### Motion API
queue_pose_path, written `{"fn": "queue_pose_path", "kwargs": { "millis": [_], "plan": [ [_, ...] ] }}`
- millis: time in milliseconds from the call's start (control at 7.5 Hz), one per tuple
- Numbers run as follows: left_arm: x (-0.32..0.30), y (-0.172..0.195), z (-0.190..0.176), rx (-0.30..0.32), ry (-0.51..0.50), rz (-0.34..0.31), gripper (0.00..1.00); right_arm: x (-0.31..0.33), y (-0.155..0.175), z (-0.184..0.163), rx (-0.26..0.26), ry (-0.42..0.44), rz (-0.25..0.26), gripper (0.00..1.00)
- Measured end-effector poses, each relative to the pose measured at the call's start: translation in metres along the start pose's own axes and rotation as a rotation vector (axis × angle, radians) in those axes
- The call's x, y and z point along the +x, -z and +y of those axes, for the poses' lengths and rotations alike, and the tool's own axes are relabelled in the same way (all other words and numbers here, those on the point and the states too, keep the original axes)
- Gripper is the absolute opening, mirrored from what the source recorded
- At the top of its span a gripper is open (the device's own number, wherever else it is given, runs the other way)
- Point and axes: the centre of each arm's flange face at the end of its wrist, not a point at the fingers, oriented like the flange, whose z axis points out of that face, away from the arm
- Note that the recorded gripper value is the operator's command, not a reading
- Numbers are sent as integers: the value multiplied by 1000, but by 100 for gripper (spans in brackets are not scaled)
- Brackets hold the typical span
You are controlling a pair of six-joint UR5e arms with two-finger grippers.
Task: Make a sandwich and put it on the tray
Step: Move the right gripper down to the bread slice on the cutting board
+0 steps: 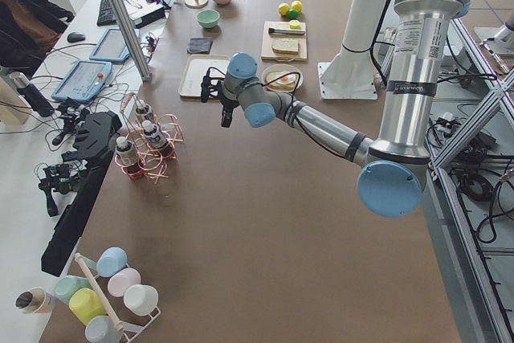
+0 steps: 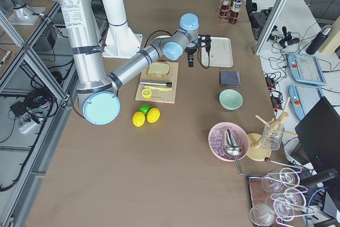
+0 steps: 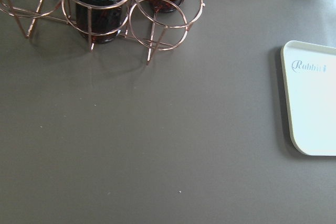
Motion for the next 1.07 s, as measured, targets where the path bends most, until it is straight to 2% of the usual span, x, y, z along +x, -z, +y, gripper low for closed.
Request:
{"fn": "queue_pose_path", "kwargs": {
  "millis": [267, 667, 933, 1067],
  "plan": [
    [28, -18, 11, 14, 7, 6, 98, -30, -30, 41, -2, -17, -24, 99],
    [41, -38, 27, 45, -12, -17, 98, -40, -62, 103, -52, -32, -36, 99],
    [42, -40, 30, 46, -12, -21, 98, -17, -84, 146, -41, -19, -43, 99],
    [42, -40, 30, 47, -12, -21, 98, -14, -99, 164, -34, -20, -29, 99]
  ]
}}
